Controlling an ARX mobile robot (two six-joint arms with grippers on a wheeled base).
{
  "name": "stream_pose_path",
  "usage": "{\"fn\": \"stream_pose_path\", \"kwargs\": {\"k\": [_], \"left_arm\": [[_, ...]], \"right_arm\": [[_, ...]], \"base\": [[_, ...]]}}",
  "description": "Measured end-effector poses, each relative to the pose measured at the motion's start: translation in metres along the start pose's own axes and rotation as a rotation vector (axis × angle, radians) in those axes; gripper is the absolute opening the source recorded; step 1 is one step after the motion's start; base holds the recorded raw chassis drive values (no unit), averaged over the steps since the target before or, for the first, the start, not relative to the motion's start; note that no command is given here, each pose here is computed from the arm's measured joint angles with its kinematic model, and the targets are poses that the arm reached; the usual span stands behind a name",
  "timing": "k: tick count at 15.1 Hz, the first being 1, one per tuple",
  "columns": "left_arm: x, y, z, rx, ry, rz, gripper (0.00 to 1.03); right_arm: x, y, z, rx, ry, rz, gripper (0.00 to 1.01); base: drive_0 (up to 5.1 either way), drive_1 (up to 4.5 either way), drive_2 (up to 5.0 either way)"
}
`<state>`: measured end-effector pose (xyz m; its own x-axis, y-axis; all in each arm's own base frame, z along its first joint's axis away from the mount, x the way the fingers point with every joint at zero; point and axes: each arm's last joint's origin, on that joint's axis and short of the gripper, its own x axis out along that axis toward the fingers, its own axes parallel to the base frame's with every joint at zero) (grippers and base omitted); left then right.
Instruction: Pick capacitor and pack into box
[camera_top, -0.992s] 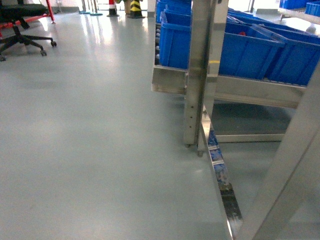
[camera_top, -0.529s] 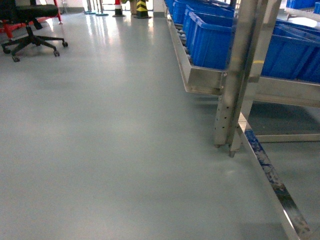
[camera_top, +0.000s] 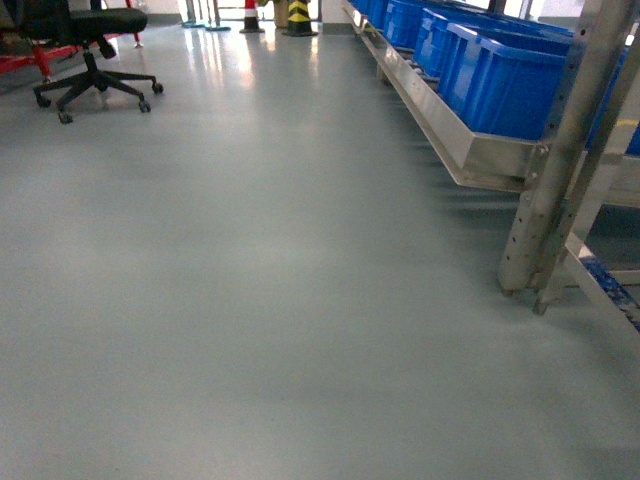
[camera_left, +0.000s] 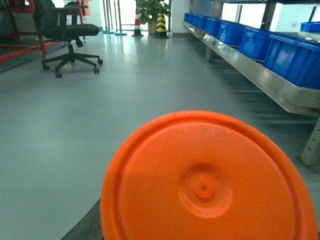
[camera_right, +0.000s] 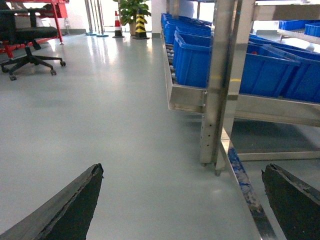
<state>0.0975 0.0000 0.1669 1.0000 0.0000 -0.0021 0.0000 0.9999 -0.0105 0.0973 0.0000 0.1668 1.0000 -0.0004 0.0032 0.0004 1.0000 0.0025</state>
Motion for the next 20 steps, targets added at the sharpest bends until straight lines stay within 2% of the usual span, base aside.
{"fn": "stream_pose_path", "kwargs": {"k": [20], "left_arm": [[0.0000,0.0000,-0.0001,0.000,0.002,0.000,0.44]], "right_arm": [[0.0000,0.0000,-0.0002,0.000,0.002,0.000,0.98]], "base": [[-5.0,2.48,2.5]]}}
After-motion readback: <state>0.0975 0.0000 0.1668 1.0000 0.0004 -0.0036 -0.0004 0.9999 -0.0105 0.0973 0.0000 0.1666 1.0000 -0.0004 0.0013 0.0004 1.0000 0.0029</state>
